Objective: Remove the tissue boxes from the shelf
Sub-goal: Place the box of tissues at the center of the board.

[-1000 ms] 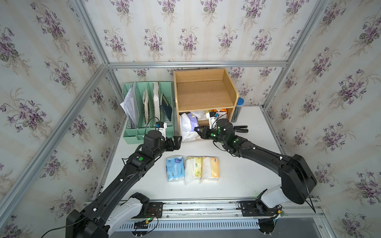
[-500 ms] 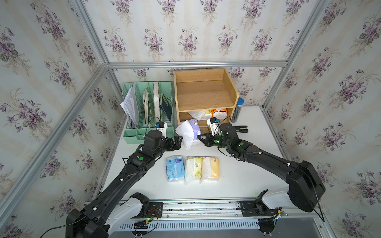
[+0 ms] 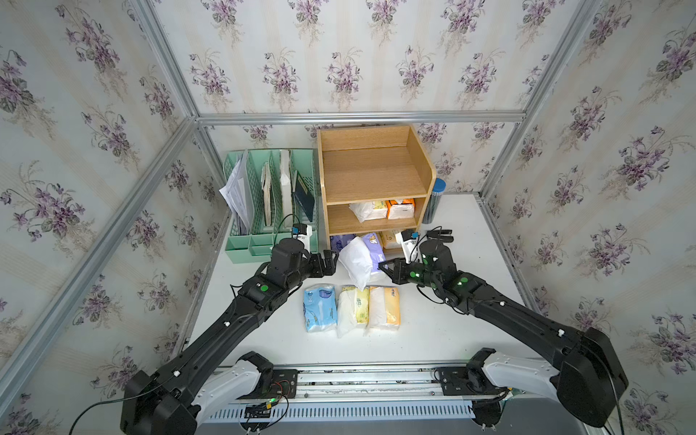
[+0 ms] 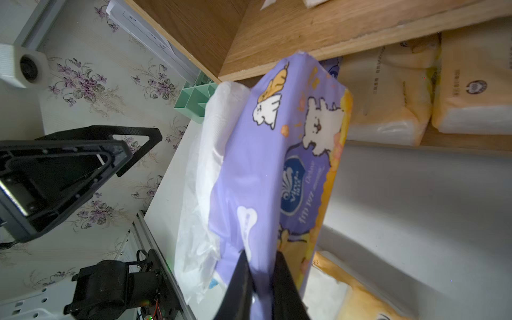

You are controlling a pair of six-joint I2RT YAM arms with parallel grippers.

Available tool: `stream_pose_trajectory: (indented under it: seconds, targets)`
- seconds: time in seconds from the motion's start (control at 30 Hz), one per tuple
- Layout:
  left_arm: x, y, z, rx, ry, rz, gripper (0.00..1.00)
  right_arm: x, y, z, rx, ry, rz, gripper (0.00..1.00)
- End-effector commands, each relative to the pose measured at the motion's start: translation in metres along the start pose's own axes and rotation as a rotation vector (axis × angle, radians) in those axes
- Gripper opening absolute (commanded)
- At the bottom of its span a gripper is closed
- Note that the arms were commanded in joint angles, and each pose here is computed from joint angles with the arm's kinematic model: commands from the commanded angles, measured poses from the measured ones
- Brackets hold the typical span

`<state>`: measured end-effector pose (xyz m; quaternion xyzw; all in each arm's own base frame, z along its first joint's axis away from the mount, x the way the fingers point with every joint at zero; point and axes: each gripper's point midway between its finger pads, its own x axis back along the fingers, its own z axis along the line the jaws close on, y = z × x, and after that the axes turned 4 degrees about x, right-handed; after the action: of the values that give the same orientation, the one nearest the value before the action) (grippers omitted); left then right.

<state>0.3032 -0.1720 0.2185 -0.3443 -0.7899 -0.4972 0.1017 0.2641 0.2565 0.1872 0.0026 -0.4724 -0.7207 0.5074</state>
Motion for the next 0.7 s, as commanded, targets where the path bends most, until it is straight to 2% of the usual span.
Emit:
stream_pose_trajectory:
  seconds: [0.0,0.17,0.4,0.67]
  targets:
    - [-0.002,0.008,-0.007,-0.005,-0.009,-0.030,0.99,0.015,-0.002,-0.016,-0.029,-0.052,-0.028,0.03]
    - [-0.009,0.004,-0.013,-0.013,-0.017,-0.020,0.99,0.047,-0.006,-0.051,-0.079,-0.150,-0.074,0.03]
    - [-0.022,-0.004,-0.018,-0.027,-0.021,0.006,0.99,0.085,-0.030,-0.107,-0.152,-0.389,-0.086,0.03]
    - [-0.027,-0.007,-0.017,-0.040,-0.013,0.008,0.99,0.084,-0.062,-0.129,-0.265,-0.456,-0.055,0.02]
